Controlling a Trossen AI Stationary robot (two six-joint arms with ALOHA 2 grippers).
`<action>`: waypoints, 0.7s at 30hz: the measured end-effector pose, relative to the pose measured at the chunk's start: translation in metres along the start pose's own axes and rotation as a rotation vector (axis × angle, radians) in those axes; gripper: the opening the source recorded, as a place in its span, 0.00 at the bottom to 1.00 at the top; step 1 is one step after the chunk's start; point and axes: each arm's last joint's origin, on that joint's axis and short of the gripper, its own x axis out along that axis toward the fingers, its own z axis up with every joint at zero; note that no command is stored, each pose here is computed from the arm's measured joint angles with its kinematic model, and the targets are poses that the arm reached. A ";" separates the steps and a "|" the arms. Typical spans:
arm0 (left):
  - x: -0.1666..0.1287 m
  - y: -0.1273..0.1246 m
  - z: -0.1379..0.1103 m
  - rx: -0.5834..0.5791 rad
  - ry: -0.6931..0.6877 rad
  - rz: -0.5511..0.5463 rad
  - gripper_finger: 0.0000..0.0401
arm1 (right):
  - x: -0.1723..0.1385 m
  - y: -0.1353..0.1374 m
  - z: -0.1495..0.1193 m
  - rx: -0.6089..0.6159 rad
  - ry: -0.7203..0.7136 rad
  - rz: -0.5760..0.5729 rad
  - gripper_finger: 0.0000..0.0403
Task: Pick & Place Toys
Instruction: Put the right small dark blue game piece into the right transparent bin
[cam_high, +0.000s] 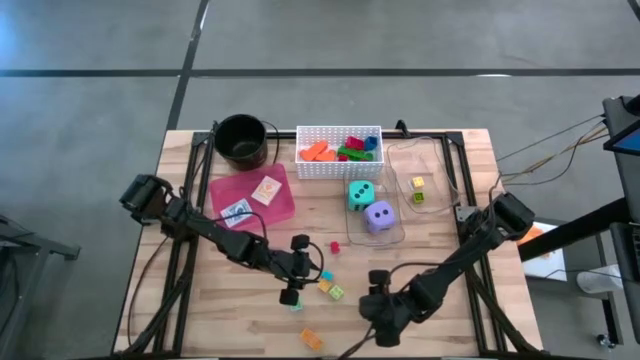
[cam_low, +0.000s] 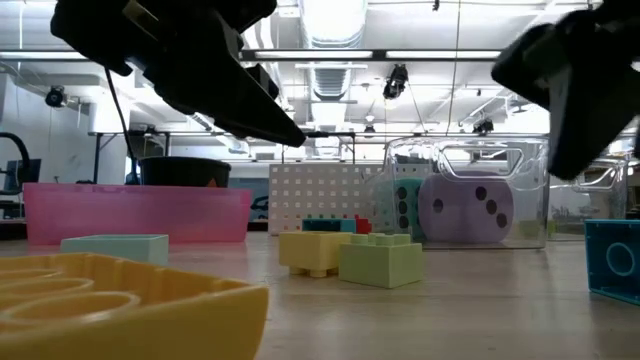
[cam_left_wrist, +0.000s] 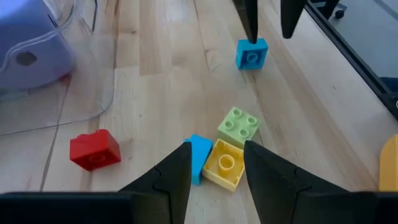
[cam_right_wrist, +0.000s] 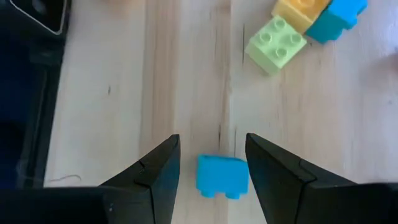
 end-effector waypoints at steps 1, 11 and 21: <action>0.000 0.000 0.000 0.000 0.000 0.000 0.37 | 0.001 -0.001 -0.001 0.002 0.002 -0.004 0.45; 0.000 0.000 0.000 0.000 0.001 0.001 0.37 | 0.005 -0.011 -0.014 0.027 0.006 -0.064 0.45; 0.000 0.000 0.000 0.000 0.002 0.001 0.37 | -0.021 -0.011 0.002 0.180 -0.125 0.030 0.45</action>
